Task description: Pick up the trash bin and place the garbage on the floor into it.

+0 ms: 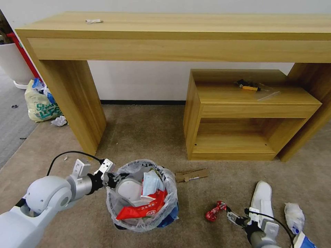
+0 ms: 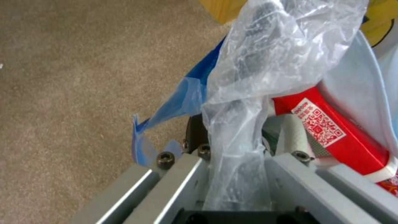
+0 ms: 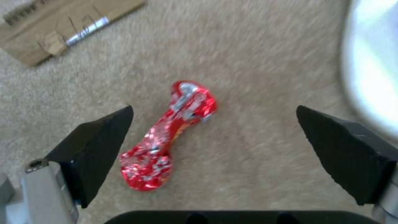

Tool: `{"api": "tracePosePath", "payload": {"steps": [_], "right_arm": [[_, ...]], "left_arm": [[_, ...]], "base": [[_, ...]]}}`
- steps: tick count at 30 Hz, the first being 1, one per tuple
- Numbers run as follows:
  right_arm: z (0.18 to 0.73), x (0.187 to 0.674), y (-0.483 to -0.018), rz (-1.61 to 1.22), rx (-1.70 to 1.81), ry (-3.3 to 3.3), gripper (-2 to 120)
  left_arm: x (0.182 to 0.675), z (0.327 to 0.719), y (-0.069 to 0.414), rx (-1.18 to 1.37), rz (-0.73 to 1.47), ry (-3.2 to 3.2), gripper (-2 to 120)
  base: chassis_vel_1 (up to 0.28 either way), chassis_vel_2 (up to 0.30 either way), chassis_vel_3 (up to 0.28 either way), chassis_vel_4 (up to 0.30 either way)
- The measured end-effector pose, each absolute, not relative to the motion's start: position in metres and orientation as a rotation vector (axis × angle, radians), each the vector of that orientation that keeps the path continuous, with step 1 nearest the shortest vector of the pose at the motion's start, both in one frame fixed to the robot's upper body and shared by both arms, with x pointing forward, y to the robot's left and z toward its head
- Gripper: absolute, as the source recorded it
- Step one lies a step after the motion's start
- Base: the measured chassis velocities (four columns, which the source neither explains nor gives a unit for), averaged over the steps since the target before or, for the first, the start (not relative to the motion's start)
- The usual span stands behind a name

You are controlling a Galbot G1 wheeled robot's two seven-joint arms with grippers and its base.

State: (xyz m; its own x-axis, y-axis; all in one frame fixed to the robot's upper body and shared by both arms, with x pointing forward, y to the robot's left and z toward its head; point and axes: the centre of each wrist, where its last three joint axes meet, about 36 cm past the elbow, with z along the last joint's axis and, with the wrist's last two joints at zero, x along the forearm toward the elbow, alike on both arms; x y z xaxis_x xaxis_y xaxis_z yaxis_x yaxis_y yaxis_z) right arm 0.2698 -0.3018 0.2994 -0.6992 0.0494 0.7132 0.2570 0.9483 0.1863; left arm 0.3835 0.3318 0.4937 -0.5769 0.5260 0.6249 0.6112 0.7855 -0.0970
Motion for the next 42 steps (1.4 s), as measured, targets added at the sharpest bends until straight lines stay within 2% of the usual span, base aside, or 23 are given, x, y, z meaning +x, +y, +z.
{"api": "tracePosePath", "payload": {"steps": [15,19,20,22,25,26,29,31,33,35,37,42], "right_arm": [[0.285,0.333,-0.250,-0.518,-0.329,-2.057,100],[0.280,0.340,-0.246,-0.504,-0.352,-2.027,91],[0.278,0.343,-0.246,-0.499,-0.358,-2.022,84],[0.277,0.344,-0.246,-0.498,-0.359,-2.022,82],[0.273,0.351,-0.247,-0.502,-0.371,-2.008,65],[0.273,0.351,-0.247,-0.502,-0.371,-2.008,65],[0.270,0.360,-0.245,-0.522,-0.391,-1.983,52],[0.269,0.362,-0.245,-0.523,-0.394,-1.979,50],[0.267,0.367,-0.244,-0.530,-0.400,-1.968,37],[0.267,0.369,-0.244,-0.535,-0.403,-1.963,35],[0.265,0.370,-0.245,-0.540,-0.409,-1.953,22],[0.264,0.369,-0.247,-0.542,-0.413,-1.953,19]], "left_arm": [[0.383,0.494,0.332,-0.836,-0.173,-2.317,0],[0.384,0.494,0.333,-0.836,-0.172,-2.316,0],[0.384,0.494,0.334,-0.836,-0.171,-2.315,0],[0.384,0.494,0.334,-0.836,-0.171,-2.315,0],[0.386,0.494,0.335,-0.834,-0.173,-2.316,0],[0.386,0.494,0.335,-0.834,-0.173,-2.316,0],[0.388,0.497,0.336,-0.837,-0.177,-2.319,0],[0.389,0.497,0.336,-0.837,-0.177,-2.320,0],[0.390,0.498,0.337,-0.841,-0.175,-2.321,0],[0.390,0.498,0.337,-0.842,-0.174,-2.321,0],[0.389,0.499,0.337,-0.844,-0.174,-2.320,0],[0.389,0.500,0.337,-0.845,-0.176,-2.321,0]], "base": [[0.000,0.000,0.000,0.000],[0.000,0.000,0.000,0.000],[0.000,0.000,0.000,0.000],[0.000,0.000,0.000,0.000],[0.000,0.000,0.000,0.000],[0.000,0.000,0.000,0.000],[0.000,0.000,0.000,0.000],[0.000,0.000,0.000,0.000],[0.000,0.000,0.000,0.000],[0.000,0.000,0.000,0.000],[0.000,0.000,0.000,0.000],[0.000,0.000,0.000,0.000]]}}
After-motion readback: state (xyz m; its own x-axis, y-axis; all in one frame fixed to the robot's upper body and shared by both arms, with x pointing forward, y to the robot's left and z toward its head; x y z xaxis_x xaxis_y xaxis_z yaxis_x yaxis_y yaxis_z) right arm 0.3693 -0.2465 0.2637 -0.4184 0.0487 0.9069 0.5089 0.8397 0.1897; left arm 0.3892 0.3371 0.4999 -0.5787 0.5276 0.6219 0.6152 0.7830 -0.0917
